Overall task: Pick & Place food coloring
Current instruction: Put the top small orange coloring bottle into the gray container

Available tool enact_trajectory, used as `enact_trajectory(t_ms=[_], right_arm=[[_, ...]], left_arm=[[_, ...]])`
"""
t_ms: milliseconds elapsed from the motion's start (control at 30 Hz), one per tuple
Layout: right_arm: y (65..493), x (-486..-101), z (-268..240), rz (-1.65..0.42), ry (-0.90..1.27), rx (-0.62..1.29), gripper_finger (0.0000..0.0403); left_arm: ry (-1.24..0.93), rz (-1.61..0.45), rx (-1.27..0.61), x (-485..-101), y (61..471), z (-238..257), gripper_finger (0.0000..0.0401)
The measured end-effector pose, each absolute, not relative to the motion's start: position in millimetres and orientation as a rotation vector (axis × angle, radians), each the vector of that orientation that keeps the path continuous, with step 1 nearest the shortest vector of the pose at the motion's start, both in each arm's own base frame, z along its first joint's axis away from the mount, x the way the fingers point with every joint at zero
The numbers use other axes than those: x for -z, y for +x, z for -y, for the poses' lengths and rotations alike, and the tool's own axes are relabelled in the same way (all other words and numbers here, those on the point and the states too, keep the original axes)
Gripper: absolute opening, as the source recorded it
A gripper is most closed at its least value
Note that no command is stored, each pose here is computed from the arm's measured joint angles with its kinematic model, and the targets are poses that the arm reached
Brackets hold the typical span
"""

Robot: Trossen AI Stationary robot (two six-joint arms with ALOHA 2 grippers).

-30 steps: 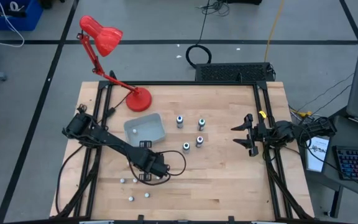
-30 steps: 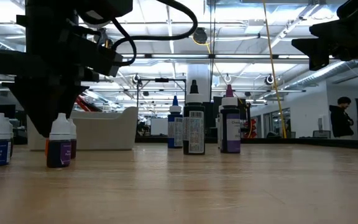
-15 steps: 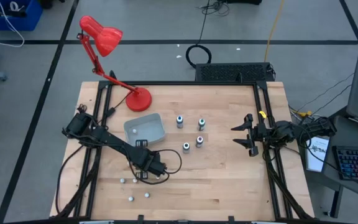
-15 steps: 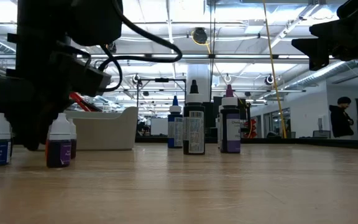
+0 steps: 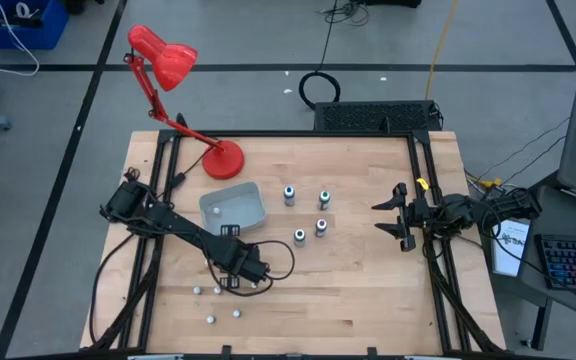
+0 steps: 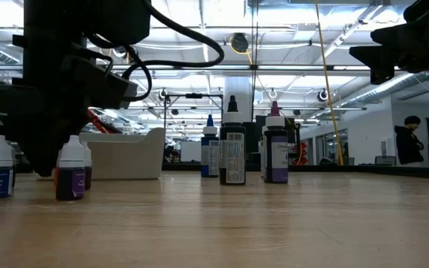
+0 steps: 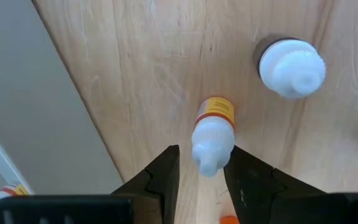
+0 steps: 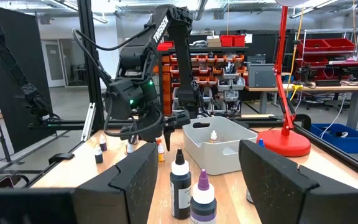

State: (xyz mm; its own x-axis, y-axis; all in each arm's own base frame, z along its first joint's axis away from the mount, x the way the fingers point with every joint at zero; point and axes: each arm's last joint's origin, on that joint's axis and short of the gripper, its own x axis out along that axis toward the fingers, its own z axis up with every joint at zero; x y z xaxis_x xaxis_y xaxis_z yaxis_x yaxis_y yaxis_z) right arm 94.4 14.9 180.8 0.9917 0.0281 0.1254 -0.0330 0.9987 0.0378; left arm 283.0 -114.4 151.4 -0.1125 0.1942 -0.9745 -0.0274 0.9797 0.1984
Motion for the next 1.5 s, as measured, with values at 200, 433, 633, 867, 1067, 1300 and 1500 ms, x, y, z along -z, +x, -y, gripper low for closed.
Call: enact_trajectory(t_ms=[200, 433, 633, 867, 1067, 1300, 1500], right_arm=[[94.4, -180.8, -14.9, 0.125, 0.040, -0.031, 0.0212], [94.3, -180.8, -14.9, 0.125, 0.040, -0.031, 0.0212], [94.3, -180.8, -14.9, 0.125, 0.040, -0.031, 0.0212], [94.3, -180.8, -14.9, 0.125, 0.040, -0.031, 0.0212], [94.3, -180.8, -14.9, 0.125, 0.040, -0.030, 0.0212], [94.3, -180.8, -14.9, 0.125, 0.040, -0.031, 0.0212], [94.3, -180.8, -14.9, 0.125, 0.040, -0.031, 0.0212]], left_arm=[[0.126, -1.661, -0.179, -151.3, 284.5, 114.9, 0.0127], [0.122, -1.663, -0.176, -151.3, 284.5, 115.1, 0.0127], [0.114, -1.642, -0.167, -156.8, 289.1, 117.0, 0.0127], [0.114, -1.601, -0.136, -167.4, 297.7, 120.6, 0.0127], [0.121, -1.624, -0.146, -167.7, 295.4, 119.7, 0.0127], [0.124, -1.624, -0.143, -167.7, 295.5, 119.6, 0.0127], [0.133, -1.620, -0.147, -167.6, 295.6, 119.3, 0.0127]])
